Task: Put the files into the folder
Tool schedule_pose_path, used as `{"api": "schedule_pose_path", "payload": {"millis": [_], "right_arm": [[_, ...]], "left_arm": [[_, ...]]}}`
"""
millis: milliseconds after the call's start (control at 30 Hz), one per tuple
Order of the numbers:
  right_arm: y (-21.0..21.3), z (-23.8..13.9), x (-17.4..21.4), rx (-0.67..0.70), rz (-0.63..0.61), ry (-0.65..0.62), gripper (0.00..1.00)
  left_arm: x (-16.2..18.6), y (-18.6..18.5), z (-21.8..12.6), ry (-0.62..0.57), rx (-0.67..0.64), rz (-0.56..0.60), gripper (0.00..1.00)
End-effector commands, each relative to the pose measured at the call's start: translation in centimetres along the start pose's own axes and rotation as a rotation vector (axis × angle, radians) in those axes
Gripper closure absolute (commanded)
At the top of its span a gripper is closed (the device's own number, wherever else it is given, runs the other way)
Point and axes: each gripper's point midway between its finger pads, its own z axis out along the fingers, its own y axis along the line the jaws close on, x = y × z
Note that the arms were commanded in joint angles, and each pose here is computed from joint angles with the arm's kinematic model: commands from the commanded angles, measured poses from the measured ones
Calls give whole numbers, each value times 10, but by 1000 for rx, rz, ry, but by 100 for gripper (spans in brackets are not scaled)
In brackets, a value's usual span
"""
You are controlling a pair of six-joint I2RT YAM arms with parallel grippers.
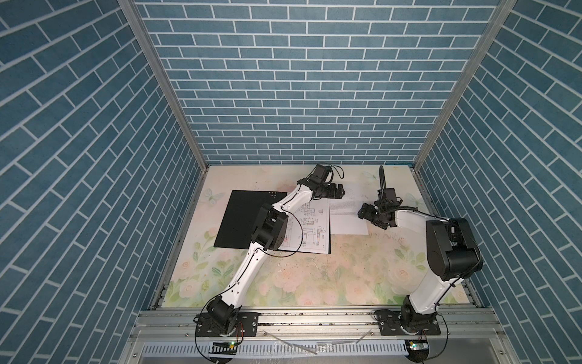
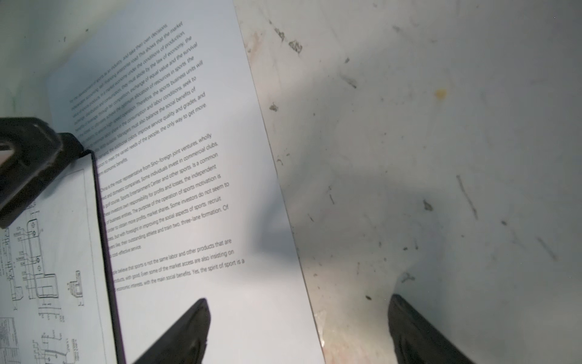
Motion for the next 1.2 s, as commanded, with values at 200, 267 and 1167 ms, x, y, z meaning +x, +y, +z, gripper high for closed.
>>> {"api": "schedule_pose_path", "payload": {"millis": [200,267,1167], "right_arm": [[1,0,15,-38,71,42,16],[6,-4,13,-56,78,29,17],[164,26,22,-373,58,119,26]], "left_arm": [[30,18,-5,96,-80,-12,0],[23,20,-10,79,-86,-19,0],[-44,23,-165,-222,-88,-25,0]]}}
